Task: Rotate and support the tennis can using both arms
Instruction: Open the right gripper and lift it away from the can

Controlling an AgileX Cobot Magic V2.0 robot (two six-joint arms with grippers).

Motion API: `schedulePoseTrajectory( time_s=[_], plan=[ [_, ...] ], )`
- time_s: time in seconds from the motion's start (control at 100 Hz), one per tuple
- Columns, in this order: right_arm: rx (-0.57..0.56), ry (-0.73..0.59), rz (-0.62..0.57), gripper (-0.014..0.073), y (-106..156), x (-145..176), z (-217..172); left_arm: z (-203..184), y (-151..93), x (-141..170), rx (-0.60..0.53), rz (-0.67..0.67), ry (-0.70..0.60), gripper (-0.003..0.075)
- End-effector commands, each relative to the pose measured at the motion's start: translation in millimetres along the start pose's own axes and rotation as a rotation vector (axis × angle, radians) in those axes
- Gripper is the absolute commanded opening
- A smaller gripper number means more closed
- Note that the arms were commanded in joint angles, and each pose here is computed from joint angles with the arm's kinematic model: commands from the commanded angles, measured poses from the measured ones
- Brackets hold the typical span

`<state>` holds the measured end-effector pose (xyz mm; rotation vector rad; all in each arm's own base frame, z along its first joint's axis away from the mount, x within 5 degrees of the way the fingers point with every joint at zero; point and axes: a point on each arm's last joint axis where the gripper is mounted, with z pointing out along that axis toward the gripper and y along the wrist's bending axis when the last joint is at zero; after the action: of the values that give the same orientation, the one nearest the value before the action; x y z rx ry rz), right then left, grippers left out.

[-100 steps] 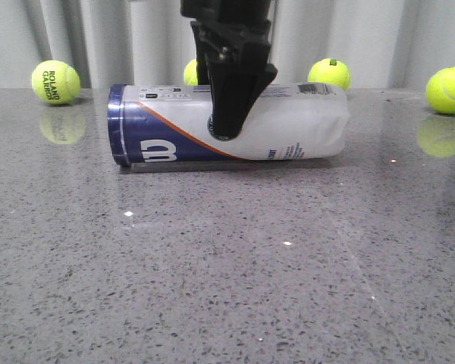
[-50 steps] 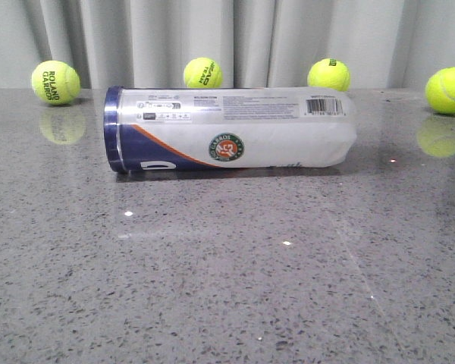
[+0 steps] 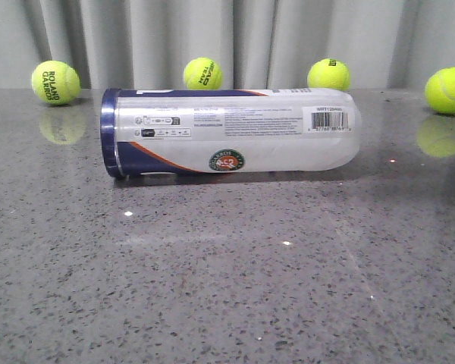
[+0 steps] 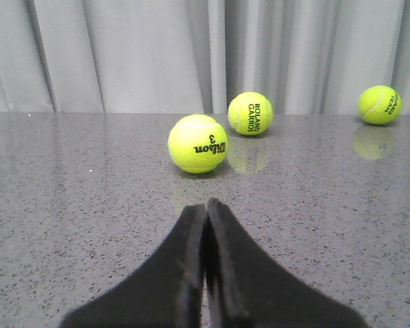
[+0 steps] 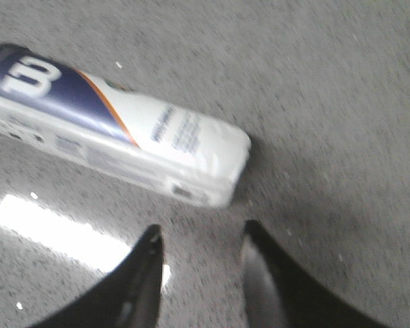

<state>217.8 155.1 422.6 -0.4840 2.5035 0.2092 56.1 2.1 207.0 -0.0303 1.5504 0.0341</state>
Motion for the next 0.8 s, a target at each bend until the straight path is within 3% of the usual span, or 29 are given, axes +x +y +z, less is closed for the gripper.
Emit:
schedulePoseTrajectory(
  time_s=[0.0,0.16,0.28,0.79],
  plan=[
    [0.028,-0.063,0.038,0.0162,-11.1,15.2,-22.9,-1.0,0.6,5.9,-0.008,-0.01,-0.067,-0.002],
    [-0.001,-0.144,0.055,0.004,-18.0,43.9,-28.3,-1.0,0.6,5.9,-0.008,-0.01,-0.067,-0.002],
    [-0.024,-0.208,0.053,-0.0006,-23.4,67.4,-31.4,-1.0,0.6,5.9,-0.008,-0.01,-0.067,-0.002],
    [-0.141,-0.564,0.046,-0.0009,-50.1,190.5,-35.1,-1.5,0.8,1.1,-0.01,-0.007,-0.104,-0.002]
  ],
)
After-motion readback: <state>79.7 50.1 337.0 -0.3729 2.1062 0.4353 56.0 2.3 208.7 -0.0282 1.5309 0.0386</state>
